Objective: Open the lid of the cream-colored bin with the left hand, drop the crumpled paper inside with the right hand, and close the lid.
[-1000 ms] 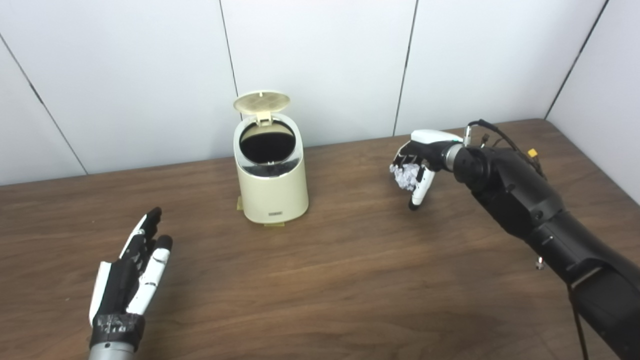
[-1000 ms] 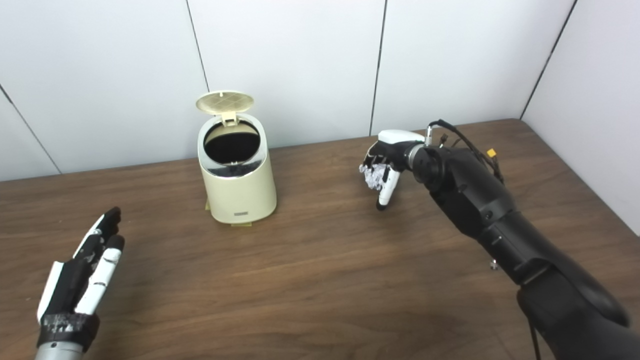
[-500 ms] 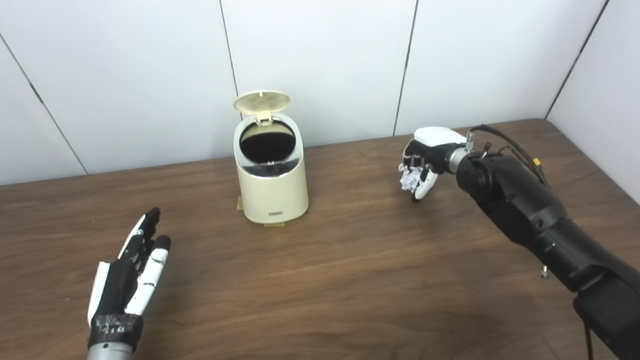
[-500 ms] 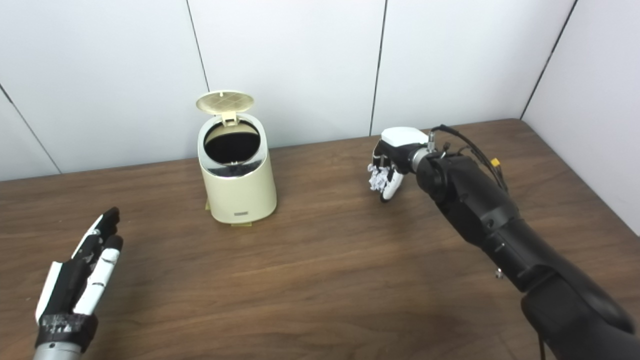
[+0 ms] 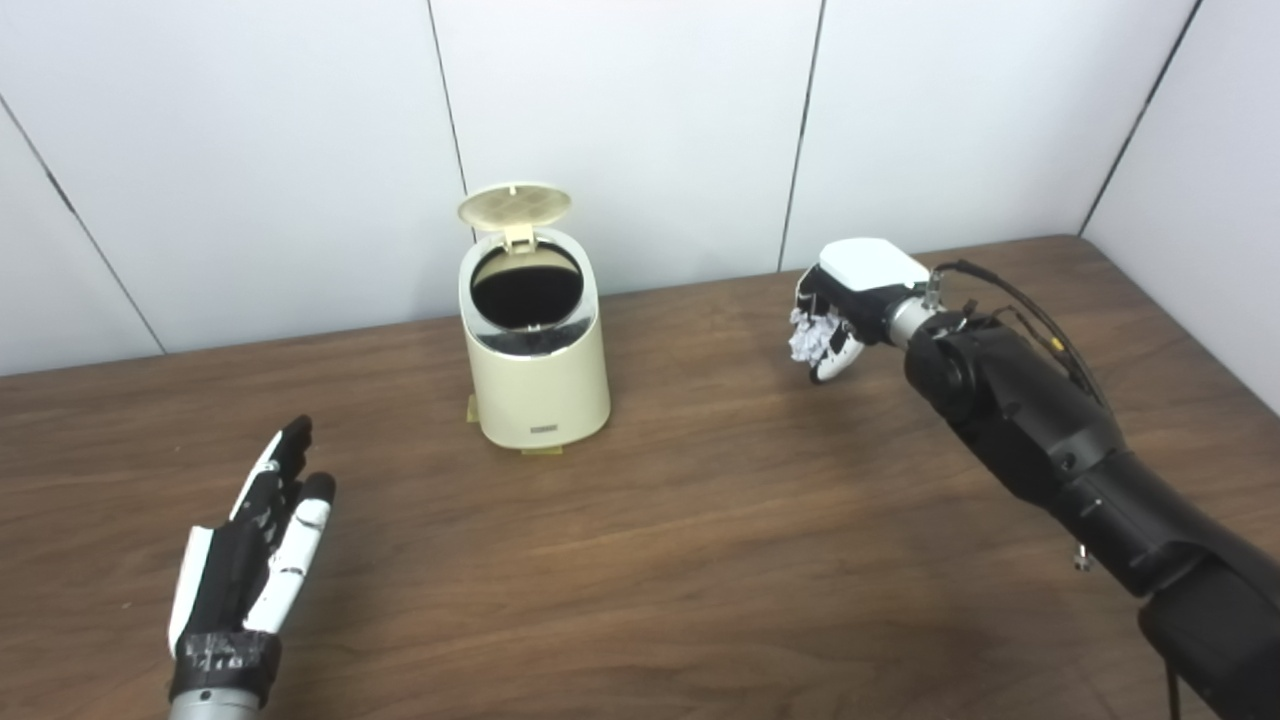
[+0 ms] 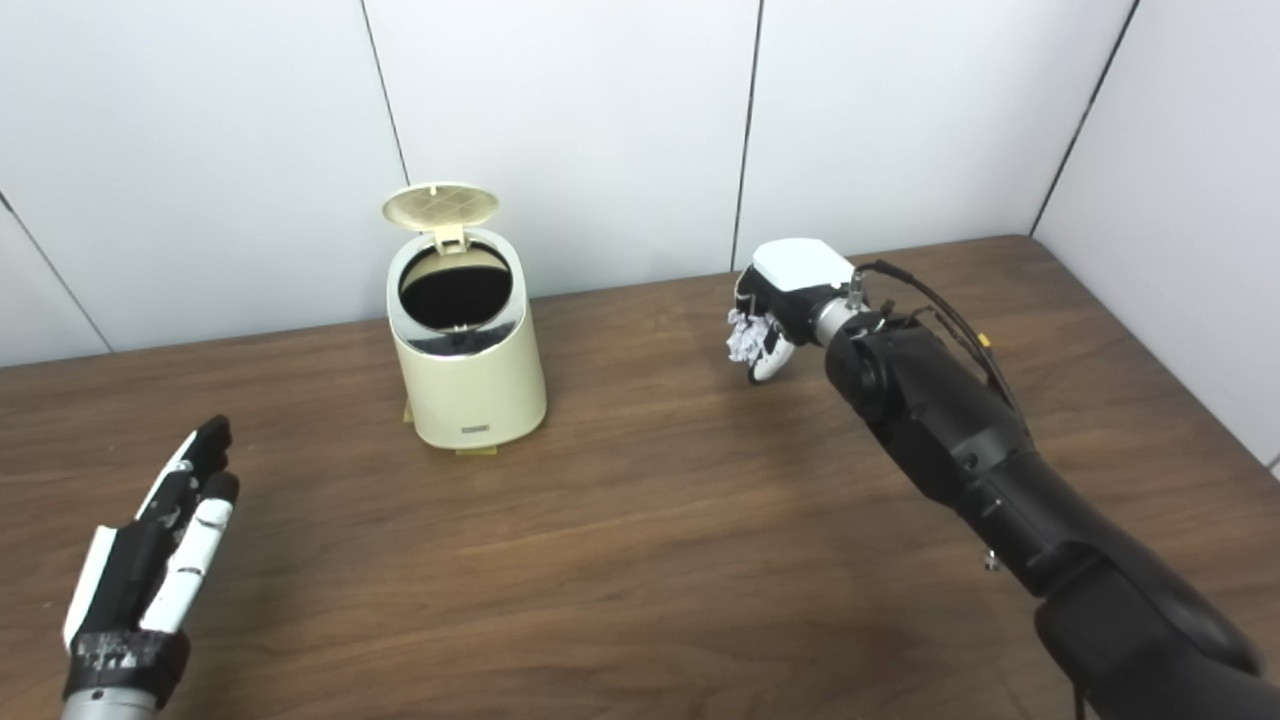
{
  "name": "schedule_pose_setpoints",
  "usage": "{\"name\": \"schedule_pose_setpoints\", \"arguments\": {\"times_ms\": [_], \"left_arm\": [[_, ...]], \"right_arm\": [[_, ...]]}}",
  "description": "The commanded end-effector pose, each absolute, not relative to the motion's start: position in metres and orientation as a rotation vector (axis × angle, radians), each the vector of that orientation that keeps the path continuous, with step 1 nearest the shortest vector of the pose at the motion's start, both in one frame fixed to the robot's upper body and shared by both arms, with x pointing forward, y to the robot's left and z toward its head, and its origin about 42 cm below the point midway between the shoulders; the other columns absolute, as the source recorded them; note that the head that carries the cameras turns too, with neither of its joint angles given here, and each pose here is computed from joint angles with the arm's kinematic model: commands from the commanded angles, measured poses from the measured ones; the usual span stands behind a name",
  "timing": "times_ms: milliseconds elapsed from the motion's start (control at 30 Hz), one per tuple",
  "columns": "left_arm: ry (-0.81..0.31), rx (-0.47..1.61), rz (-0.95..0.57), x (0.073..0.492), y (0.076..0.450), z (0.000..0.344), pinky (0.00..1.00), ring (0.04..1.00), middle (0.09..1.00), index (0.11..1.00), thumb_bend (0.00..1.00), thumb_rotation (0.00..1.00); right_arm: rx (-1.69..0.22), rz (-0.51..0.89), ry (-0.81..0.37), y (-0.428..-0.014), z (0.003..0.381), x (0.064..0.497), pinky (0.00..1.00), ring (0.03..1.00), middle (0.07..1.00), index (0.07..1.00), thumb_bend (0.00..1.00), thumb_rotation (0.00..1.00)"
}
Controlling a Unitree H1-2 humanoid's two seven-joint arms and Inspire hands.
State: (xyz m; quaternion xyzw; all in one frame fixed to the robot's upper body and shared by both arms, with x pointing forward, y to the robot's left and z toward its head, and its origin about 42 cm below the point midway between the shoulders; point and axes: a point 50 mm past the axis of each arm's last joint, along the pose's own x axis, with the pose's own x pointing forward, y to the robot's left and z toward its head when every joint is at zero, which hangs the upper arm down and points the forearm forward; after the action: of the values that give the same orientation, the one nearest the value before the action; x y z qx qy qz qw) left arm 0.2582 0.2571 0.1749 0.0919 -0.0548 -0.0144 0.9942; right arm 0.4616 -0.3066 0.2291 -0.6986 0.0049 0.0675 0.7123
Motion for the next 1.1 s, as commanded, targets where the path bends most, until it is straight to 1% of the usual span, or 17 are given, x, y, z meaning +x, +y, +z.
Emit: {"name": "schedule_pose_setpoints", "arguments": {"times_ms": [0, 67, 100, 133, 233, 267, 367, 500, 533, 567, 633, 667, 733, 800, 867, 967, 1067], "left_arm": [[-0.18, 0.185, -0.037, 0.264, 0.254, 0.19, 1.0, 1.0, 0.973, 0.973, 0.52, 0.71], [-0.177, 0.171, -0.037, 0.264, 0.253, 0.189, 1.0, 1.0, 0.972, 0.972, 0.51, 0.7], [-0.177, 0.164, -0.039, 0.263, 0.252, 0.188, 1.0, 1.0, 0.971, 0.969, 0.51, 0.68], [-0.176, 0.16, -0.04, 0.263, 0.251, 0.187, 1.0, 1.0, 0.97, 0.967, 0.51, 0.67], [-0.169, 0.167, -0.046, 0.262, 0.249, 0.185, 1.0, 1.0, 0.965, 0.961, 0.53, 0.66], [-0.162, 0.17, -0.049, 0.262, 0.249, 0.185, 1.0, 1.0, 0.966, 0.97, 0.55, 0.68], [-0.144, 0.169, -0.051, 0.259, 0.246, 0.181, 1.0, 0.994, 0.965, 0.973, 0.56, 0.68], [-0.127, 0.165, -0.047, 0.254, 0.244, 0.179, 1.0, 0.995, 0.973, 0.983, 0.58, 0.71], [-0.126, 0.161, -0.045, 0.253, 0.243, 0.18, 1.0, 0.998, 0.976, 0.985, 0.58, 0.71], [-0.126, 0.156, -0.043, 0.252, 0.243, 0.181, 1.0, 0.999, 0.978, 0.986, 0.58, 0.72], [-0.127, 0.149, -0.045, 0.252, 0.242, 0.18, 1.0, 1.0, 0.98, 0.989, 0.57, 0.74], [-0.127, 0.155, -0.044, 0.252, 0.241, 0.179, 1.0, 0.999, 0.98, 0.991, 0.57, 0.75], [-0.125, 0.18, -0.039, 0.251, 0.24, 0.176, 1.0, 0.995, 0.979, 0.994, 0.57, 0.78], [-0.121, 0.199, -0.038, 0.25, 0.239, 0.174, 1.0, 0.99, 0.973, 0.985, 0.58, 0.81], [-0.115, 0.2, -0.039, 0.25, 0.239, 0.171, 1.0, 0.998, 0.978, 0.981, 0.59, 0.81], [-0.097, 0.204, -0.038, 0.25, 0.238, 0.166, 1.0, 1.0, 0.992, 0.988, 0.6, 0.81], [-0.104, 0.199, -0.05, 0.25, 0.236, 0.161, 1.0, 1.0, 0.996, 0.998, 0.62, 0.81]], "right_arm": [[-1.577, 0.07, -0.151, -0.304, 0.271, 0.465, 0.49, 0.406, 0.525, 0.48, 0.51, 0.0], [-1.577, 0.056, -0.242, -0.299, 0.283, 0.457, 0.55, 0.396, 0.516, 0.479, 0.51, 0.0], [-1.542, 0.047, -0.272, -0.294, 0.292, 0.451, 0.55, 0.388, 0.51, 0.478, 0.52, 0.0], [-1.52, 0.042, -0.302, -0.289, 0.3, 0.445, 0.49, 0.391, 0.519, 0.477, 0.52, 0.0], [-1.498, 0.044, -0.352, -0.28, 0.314, 0.436, 0.48, 0.443, 0.545, 0.452, 0.52, 0.0], [-1.497, 0.048, -0.383, -0.276, 0.319, 0.433, 0.4, 0.412, 0.529, 0.482, 0.52, 0.0], [-1.465, 0.039, -0.452, -0.264, 0.331, 0.423, 0.33, 0.37, 0.5, 0.527, 0.51, 0.0], [-1.392, 0.016, -0.553, -0.242, 0.344, 0.41, 0.36, 0.371, 0.509, 0.513, 0.51, 0.0], [-1.382, 0.007, -0.579, -0.237, 0.348, 0.407, 0.39, 0.37, 0.511, 0.506, 0.51, 0.0], [-1.368, 0.0, -0.598, -0.232, 0.352, 0.403, 0.39, 0.364, 0.507, 0.506, 0.51, 0.0], [-1.335, -0.001, -0.627, -0.222, 0.36, 0.395, 0.32, 0.349, 0.487, 0.538, 0.51, 0.0], [-1.321, 0.0, -0.645, -0.217, 0.363, 0.392, 0.31, 0.349, 0.487, 0.542, 0.51, 0.0], [-1.291, 0.001, -0.69, -0.208, 0.367, 0.388, 0.31, 0.358, 0.497, 0.541, 0.51, 0.0], [-1.266, -0.001, -0.708, -0.2, 0.369, 0.387, 0.31, 0.365, 0.505, 0.536, 0.51, 0.0], [-1.245, 0.009, -0.738, -0.191, 0.371, 0.387, 0.33, 0.368, 0.51, 0.532, 0.51, 0.0], [-1.227, 0.021, -0.763, -0.179, 0.372, 0.391, 0.31, 0.365, 0.506, 0.533, 0.51, 0.0], [-1.189, 0.029, -0.788, -0.171, 0.368, 0.395, 0.33, 0.377, 0.519, 0.514, 0.51, 0.0]]}}
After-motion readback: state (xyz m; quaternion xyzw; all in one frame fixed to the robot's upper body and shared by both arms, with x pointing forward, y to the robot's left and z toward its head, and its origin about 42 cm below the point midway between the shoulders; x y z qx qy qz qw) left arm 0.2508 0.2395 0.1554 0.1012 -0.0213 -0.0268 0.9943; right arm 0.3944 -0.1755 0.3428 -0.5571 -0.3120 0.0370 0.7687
